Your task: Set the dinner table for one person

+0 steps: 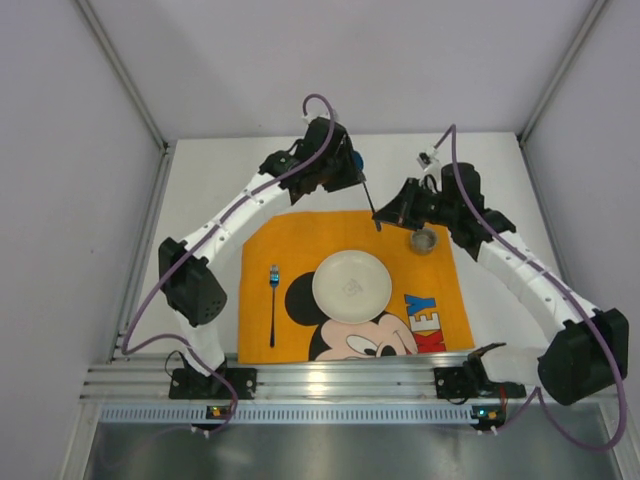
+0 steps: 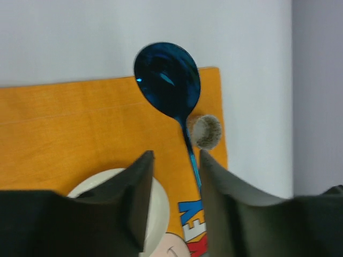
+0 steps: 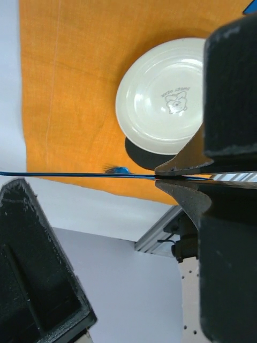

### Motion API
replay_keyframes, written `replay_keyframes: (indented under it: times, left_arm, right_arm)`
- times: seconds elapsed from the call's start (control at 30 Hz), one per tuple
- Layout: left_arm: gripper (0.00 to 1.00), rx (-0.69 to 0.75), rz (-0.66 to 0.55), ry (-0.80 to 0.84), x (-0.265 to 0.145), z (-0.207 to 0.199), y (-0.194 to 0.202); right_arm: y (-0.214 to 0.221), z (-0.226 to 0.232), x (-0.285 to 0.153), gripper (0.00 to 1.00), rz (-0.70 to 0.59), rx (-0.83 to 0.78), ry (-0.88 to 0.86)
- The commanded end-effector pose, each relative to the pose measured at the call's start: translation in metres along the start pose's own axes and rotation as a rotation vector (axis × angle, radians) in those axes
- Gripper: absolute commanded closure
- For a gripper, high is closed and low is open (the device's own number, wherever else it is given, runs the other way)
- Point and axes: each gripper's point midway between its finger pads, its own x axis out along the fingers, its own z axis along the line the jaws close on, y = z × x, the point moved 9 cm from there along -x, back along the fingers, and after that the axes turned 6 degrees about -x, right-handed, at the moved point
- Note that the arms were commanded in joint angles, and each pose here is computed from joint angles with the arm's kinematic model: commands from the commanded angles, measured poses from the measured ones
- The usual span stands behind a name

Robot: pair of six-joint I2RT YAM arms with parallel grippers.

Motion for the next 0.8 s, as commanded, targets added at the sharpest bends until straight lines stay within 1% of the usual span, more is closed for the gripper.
replay_keyframes:
  times: [0.0, 0.07, 0.1, 0.13, 0.17, 0.2, 0.3, 0.33, 0.4, 0.43, 0.5, 0.57, 0.77]
  left_arm:
    - [0.48, 0.057, -0.114, -0.084, -0.037, 0.017, -0.012]
    - [0.39, 0.085, -0.127, -0.119, -0.051, 0.030, -0.007]
    - [0.31, 0.091, -0.143, -0.150, -0.055, 0.037, -0.006]
    - [0.07, 0.101, -0.144, -0.171, -0.062, 0.045, -0.001]
    - [0.07, 0.109, -0.148, -0.178, -0.066, 0.048, 0.000]
    - [0.02, 0.111, -0.152, -0.190, -0.068, 0.053, 0.001]
    - [0.02, 0.115, -0.171, -0.223, -0.080, 0.065, 0.002]
    - [0.02, 0.115, -0.174, -0.239, -0.082, 0.068, 0.002]
    - [0.02, 0.116, -0.185, -0.260, -0.088, 0.076, -0.001]
    - [0.02, 0.121, -0.185, -0.282, -0.089, 0.080, -0.002]
    - [0.02, 0.124, -0.194, -0.309, -0.092, 0.089, -0.007]
    - [0.02, 0.122, -0.194, -0.323, -0.095, 0.096, -0.010]
    - [0.02, 0.067, -0.185, -0.356, -0.099, 0.129, -0.023]
  right_arm:
    - [0.004, -0.003, -0.030, 1.00, -0.049, -0.047, -0.002]
    - [0.014, -0.018, -0.038, 1.00, -0.033, -0.024, 0.037]
    - [0.017, -0.018, -0.045, 1.00, -0.043, -0.031, 0.041]
    - [0.026, -0.025, -0.049, 1.00, -0.033, -0.028, 0.068]
    - [0.032, -0.031, -0.049, 1.00, -0.016, -0.020, 0.087]
    - [0.036, -0.032, -0.052, 1.00, -0.018, -0.024, 0.095]
    - [0.057, -0.043, -0.057, 1.00, 0.006, 0.011, 0.123]
    - [0.067, -0.049, -0.057, 1.00, 0.026, 0.047, 0.144]
    - [0.075, -0.051, -0.063, 1.00, 0.024, 0.076, 0.161]
    - [0.085, -0.057, -0.064, 1.00, 0.044, 0.121, 0.197]
    - [0.093, -0.059, -0.069, 1.00, 0.042, 0.146, 0.222]
    - [0.103, -0.067, -0.072, 1.00, 0.063, 0.186, 0.289]
    - [0.134, -0.090, -0.071, 1.00, 0.112, 0.286, 0.404]
